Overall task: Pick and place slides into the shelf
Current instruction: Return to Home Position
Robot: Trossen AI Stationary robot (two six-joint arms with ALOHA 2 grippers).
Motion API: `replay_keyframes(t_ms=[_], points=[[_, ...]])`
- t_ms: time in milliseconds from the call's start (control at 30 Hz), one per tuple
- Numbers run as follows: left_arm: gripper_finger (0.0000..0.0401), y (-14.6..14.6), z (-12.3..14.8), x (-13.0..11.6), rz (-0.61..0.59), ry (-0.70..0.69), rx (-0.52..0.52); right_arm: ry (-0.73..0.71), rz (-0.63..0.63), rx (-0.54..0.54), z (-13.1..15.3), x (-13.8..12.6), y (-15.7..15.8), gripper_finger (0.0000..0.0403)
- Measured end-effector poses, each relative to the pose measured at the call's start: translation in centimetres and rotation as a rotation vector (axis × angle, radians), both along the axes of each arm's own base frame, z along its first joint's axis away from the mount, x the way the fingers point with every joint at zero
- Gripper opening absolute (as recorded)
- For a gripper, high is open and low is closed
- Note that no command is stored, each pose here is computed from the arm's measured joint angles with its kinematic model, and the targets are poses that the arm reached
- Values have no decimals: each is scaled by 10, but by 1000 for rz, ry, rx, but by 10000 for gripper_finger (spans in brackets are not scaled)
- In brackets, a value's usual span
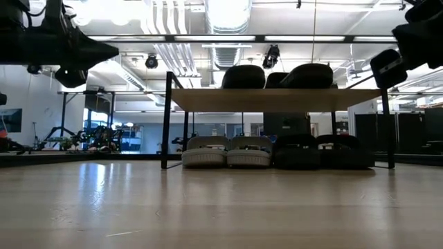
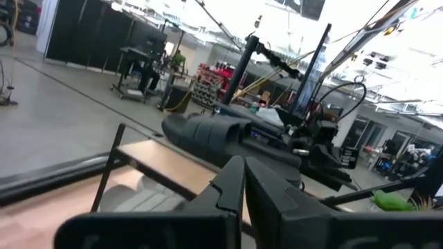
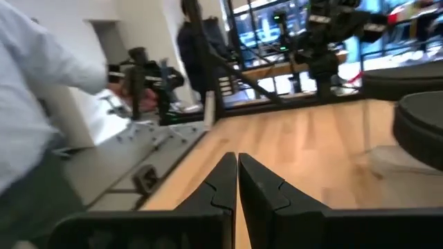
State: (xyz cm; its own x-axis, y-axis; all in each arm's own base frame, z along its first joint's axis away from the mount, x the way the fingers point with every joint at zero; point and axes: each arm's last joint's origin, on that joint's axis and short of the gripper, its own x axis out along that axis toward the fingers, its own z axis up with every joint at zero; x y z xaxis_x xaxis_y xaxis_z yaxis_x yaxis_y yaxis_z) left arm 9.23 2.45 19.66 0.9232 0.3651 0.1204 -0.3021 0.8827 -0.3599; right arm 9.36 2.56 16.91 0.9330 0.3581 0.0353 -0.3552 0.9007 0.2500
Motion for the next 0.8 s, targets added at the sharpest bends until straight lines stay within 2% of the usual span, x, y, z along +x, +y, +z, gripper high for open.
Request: replay_keyframes(t_ms=[167,267,367,800], points=[[0,0,-7,2,-2,18,-11,4,-88,-34,-1,1,-2,9],[0,1,-13,3,-2,37,-15,44,-139,30,-3,2,-4,9],[0,1,-18,4,-2,52,-19,73,-144,72,-4,3,-4,9],[0,1,-19,4,-2,57,-20,76,-145,69,-4,3,-4,9]])
